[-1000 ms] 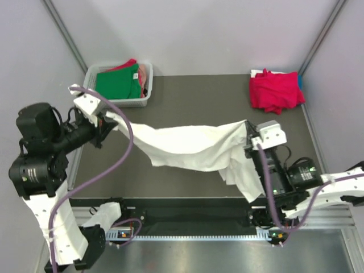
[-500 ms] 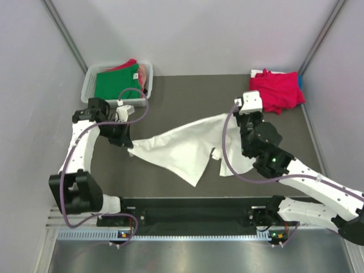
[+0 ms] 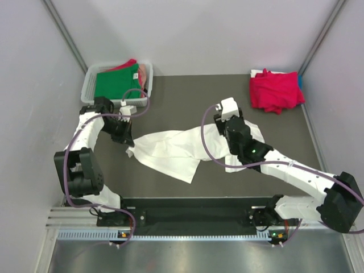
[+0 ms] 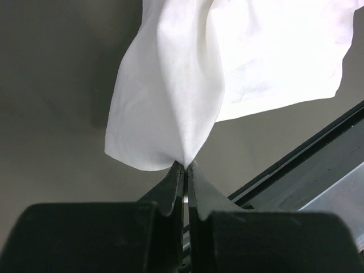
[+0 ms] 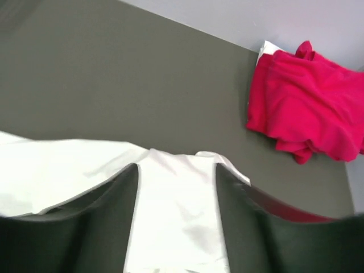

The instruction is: Fold and stack the t-shirts

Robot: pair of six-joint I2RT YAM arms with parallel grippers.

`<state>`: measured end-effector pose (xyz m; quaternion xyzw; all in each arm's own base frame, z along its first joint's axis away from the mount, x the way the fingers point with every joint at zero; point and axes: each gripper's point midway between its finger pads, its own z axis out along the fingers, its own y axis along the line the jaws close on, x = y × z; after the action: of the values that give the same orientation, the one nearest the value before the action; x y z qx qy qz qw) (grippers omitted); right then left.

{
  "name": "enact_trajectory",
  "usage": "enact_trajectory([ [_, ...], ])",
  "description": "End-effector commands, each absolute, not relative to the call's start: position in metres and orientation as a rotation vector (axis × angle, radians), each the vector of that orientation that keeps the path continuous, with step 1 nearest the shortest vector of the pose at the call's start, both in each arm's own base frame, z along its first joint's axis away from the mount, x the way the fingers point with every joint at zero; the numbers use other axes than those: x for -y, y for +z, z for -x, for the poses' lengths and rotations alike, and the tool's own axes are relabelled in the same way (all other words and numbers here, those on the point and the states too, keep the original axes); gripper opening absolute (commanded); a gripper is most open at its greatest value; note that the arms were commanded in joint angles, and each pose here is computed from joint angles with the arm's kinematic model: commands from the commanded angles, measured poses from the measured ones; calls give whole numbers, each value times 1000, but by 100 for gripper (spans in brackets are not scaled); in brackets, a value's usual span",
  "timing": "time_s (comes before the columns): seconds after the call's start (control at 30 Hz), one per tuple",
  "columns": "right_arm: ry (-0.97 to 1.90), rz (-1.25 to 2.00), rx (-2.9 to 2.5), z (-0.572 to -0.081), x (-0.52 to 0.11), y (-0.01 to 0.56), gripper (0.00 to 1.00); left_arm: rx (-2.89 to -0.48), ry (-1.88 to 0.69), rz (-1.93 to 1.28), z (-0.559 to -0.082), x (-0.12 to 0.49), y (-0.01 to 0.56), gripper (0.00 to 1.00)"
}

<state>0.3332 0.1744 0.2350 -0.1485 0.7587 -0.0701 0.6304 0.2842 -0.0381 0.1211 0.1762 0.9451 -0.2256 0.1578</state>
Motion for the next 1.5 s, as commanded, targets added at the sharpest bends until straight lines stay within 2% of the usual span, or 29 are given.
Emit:
enact_trajectory([
  [0.0,-36,265,-1729,-335,-185,258,72,-2658,-627,-510,-300,35,125,12],
  [0.03,-39,263,-1735,-335,-184,257,96,-2669,-614,-492,-300,34,123,39],
  [0.07,-44,267,-1744,-333,-183,256,98,-2672,-592,-483,-301,31,122,59],
  [0.1,-43,266,-1744,-332,-181,257,99,-2686,-553,-467,-302,26,119,92],
  [0.13,-40,260,-1743,-331,-180,259,100,-2676,-525,-458,-306,23,119,98],
  [0.3,-59,243,-1762,-326,-172,256,98,-2639,-439,-367,-322,3,129,98],
  [0.43,-70,236,-1766,-326,-169,256,99,-2538,-410,-424,-324,15,167,98],
  [0.53,-70,241,-1769,-327,-170,257,98,-2475,-266,-586,-319,41,185,98],
  [0.57,-55,221,-1780,-327,-171,254,97,-2446,-292,-707,-310,71,186,98],
  [0.67,-60,213,-1796,-329,-173,251,96,-2408,-343,-840,-291,115,190,98],
  [0.83,-122,207,-1867,-332,-169,231,90,-2478,-376,-1024,-270,156,166,98],
  [1.1,-141,99,-1899,-335,-144,225,87,-2631,-462,-1207,-239,185,111,98],
  [1.3,-153,2,-1943,-345,-123,214,89,-2640,-382,-1327,-220,210,83,98],
  [1.47,-123,-38,-1972,-361,-116,210,89,-2548,-318,-1420,-209,227,77,98],
])
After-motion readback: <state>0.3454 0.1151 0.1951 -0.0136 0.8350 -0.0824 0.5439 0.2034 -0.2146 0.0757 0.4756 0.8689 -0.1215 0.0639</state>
